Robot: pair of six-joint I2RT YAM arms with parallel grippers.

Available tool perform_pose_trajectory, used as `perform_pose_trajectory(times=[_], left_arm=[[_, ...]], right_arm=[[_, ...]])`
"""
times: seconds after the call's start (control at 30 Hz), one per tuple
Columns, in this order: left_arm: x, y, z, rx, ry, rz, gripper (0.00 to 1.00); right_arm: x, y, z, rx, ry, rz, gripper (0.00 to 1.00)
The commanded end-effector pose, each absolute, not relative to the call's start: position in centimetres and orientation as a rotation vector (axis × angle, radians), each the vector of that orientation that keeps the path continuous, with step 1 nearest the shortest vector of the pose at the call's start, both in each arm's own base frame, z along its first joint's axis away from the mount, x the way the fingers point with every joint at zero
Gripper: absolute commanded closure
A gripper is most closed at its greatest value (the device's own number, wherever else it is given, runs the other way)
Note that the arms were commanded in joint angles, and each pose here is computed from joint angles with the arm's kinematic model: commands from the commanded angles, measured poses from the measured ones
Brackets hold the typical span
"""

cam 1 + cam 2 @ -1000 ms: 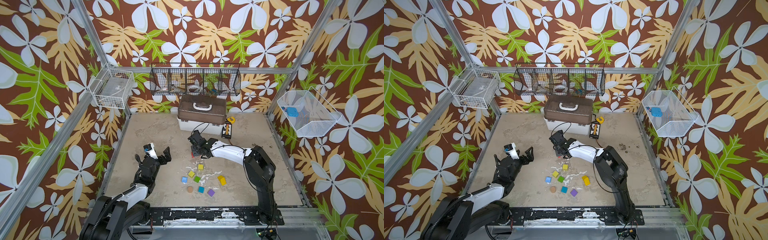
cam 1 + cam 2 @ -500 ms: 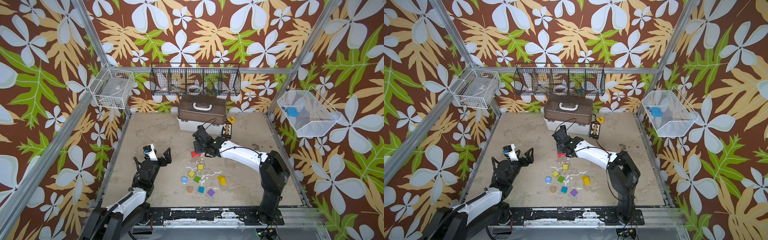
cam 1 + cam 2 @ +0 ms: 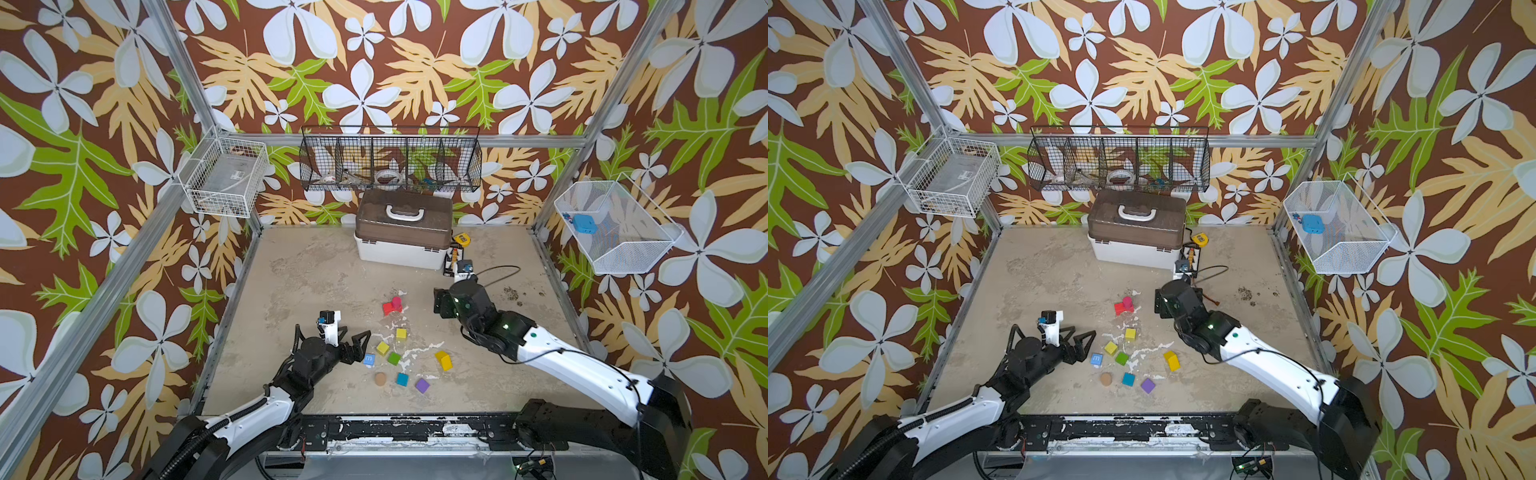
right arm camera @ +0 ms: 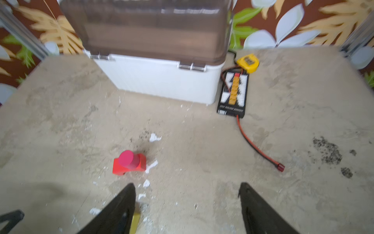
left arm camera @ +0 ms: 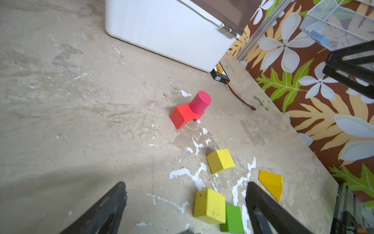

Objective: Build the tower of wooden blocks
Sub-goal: 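Withdraw the right arm toward the robot while the left gripper reaches the wooden cylinder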

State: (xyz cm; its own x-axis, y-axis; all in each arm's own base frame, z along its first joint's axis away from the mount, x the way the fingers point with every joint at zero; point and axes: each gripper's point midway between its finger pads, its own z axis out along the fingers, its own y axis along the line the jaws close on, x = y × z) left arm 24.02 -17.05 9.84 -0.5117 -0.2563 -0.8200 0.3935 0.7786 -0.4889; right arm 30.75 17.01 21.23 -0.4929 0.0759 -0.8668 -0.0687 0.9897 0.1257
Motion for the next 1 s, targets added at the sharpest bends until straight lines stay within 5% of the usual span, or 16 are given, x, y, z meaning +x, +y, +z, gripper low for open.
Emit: perform_pose_trajectory(times=[0.0, 0.37, 0.97], left_arm=[[22.5, -18.2, 9.2, 0.15, 1.97, -0.838, 0.08], [18.0, -19.9, 7.0, 0.225, 2.009, -0.804, 0.17], [14.6, -23.6, 3.0, 0.383, 2.198, -0.571, 0.19]], right_arm=[[30.0, 13.2, 22.8, 0.182, 1.932, 0.133, 0.09], [25.9, 1.8, 17.2, 0.553, 1.767, -0.254, 0.0], [25.6, 0.2, 17.1, 0.6, 1.734, -0.289, 0.0]])
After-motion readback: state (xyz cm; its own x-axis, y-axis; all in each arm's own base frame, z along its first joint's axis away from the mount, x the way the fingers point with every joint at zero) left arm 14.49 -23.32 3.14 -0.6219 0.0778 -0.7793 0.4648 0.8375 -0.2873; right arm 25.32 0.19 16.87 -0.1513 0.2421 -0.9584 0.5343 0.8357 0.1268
